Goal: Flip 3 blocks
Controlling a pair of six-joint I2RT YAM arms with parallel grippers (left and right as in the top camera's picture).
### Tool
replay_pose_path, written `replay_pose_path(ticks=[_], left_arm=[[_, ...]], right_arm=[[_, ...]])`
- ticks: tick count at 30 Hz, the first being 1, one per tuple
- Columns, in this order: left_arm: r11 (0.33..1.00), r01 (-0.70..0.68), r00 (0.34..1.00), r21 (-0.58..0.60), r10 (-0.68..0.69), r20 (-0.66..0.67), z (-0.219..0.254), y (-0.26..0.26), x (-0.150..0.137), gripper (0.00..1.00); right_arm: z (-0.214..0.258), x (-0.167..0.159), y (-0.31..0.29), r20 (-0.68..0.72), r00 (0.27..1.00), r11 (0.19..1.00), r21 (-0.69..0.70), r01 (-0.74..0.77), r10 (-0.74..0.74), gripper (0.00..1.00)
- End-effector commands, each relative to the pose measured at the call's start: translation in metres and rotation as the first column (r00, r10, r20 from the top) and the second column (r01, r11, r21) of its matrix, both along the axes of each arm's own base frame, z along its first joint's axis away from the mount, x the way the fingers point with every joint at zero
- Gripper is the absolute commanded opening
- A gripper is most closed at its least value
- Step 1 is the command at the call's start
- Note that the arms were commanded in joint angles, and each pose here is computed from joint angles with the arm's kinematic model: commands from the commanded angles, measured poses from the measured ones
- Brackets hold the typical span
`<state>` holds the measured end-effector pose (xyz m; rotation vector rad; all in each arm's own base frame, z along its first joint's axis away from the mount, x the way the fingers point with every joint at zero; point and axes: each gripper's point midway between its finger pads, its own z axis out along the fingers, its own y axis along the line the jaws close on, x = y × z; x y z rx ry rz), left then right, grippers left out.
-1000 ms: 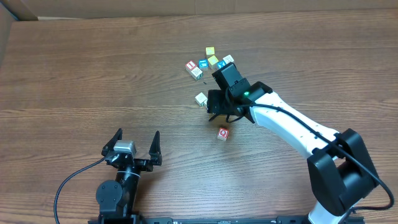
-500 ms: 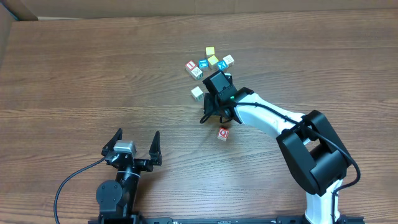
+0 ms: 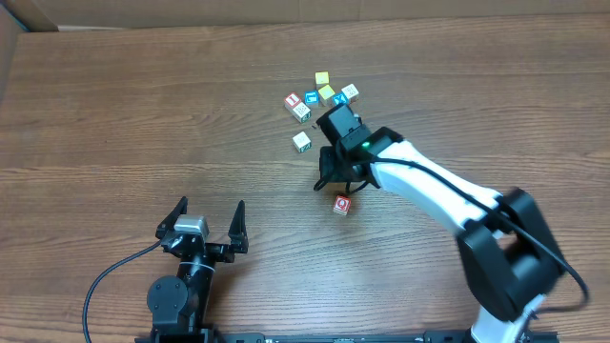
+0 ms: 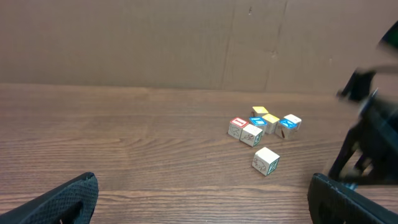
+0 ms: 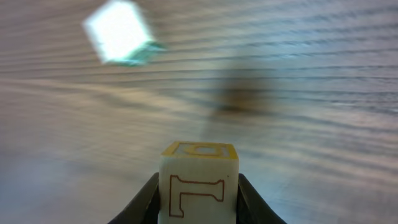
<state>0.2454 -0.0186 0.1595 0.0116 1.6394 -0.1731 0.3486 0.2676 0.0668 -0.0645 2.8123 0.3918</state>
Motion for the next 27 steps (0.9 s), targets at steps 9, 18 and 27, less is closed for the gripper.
replay_pose_path(ticks=[9,18,27], left_arm=[[1.0,0.011,1.0,0.022,-0.011,0.005,-0.001,-0.002,0.0,1.0],[1.0,0.011,1.0,0.022,-0.011,0.005,-0.001,-0.002,0.0,1.0],[1.0,0.011,1.0,0.022,-0.011,0.005,-0.001,-0.002,0.0,1.0]], right_arm=[[0.037,-0.081,0.048,-0.165,0.976,0.985,0.12,-0.123,0.142,0.17],[0.013,-0.1,0.055,-0.177,0.972,0.988,0.017,-0.156,0.156,0.91],[0.012,-0.105,0.053,-0.199,0.967,0.987,0.011,-0.159,0.158,0.86]])
